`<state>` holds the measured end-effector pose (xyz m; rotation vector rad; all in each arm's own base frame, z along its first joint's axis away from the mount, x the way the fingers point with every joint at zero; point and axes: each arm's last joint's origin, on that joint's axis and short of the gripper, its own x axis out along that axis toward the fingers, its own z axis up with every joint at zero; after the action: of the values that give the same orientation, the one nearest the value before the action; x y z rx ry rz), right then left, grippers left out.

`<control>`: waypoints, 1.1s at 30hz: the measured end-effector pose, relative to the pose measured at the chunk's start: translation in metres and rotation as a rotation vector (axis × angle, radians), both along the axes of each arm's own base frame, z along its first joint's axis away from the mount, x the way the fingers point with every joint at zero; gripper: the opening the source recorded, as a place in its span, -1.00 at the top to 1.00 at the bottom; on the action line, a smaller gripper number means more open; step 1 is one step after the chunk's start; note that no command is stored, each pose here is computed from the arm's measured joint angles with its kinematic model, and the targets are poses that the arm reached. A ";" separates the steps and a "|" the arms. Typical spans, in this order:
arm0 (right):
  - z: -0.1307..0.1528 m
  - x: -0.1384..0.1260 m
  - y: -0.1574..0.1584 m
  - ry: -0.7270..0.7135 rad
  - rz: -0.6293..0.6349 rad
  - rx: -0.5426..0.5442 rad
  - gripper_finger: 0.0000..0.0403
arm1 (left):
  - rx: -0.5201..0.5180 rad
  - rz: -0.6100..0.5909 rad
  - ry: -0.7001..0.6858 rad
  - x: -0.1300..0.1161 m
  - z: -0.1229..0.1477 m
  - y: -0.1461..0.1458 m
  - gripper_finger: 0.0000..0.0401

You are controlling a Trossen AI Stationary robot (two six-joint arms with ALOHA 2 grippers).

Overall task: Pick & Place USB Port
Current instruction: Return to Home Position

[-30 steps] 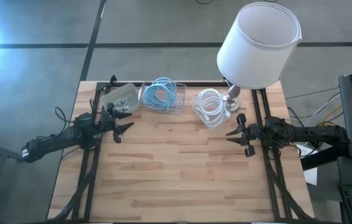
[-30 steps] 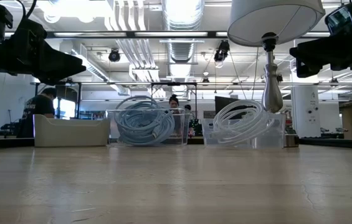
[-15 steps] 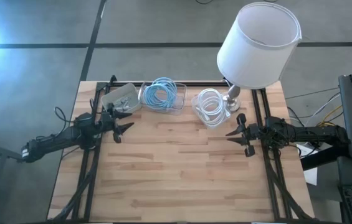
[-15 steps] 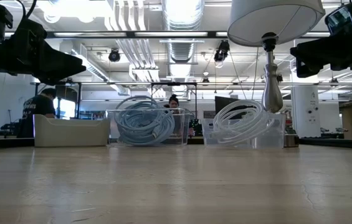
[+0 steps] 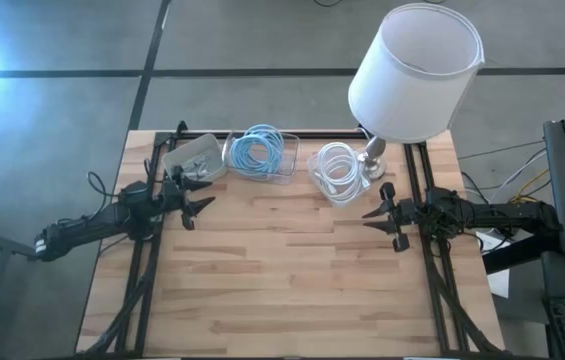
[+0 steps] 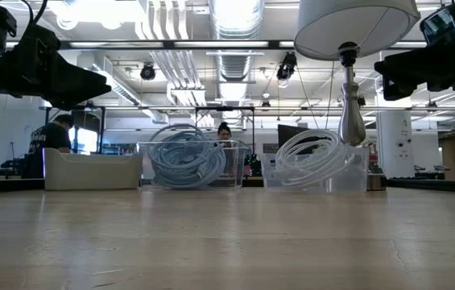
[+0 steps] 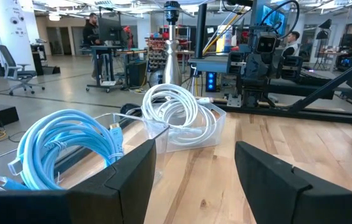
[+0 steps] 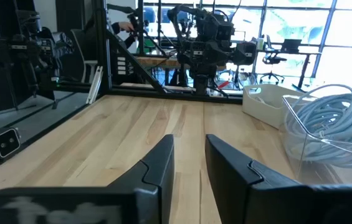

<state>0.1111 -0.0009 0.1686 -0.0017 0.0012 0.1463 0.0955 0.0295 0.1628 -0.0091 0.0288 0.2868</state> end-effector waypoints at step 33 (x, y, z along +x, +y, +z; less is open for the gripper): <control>0.000 0.000 0.000 0.000 0.000 -0.001 0.57 | 0.000 0.000 0.000 0.000 0.000 0.000 -0.11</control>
<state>0.1111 -0.0009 0.1685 -0.0023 0.0013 0.1463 0.0955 0.0295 0.1628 -0.0092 0.0290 0.2869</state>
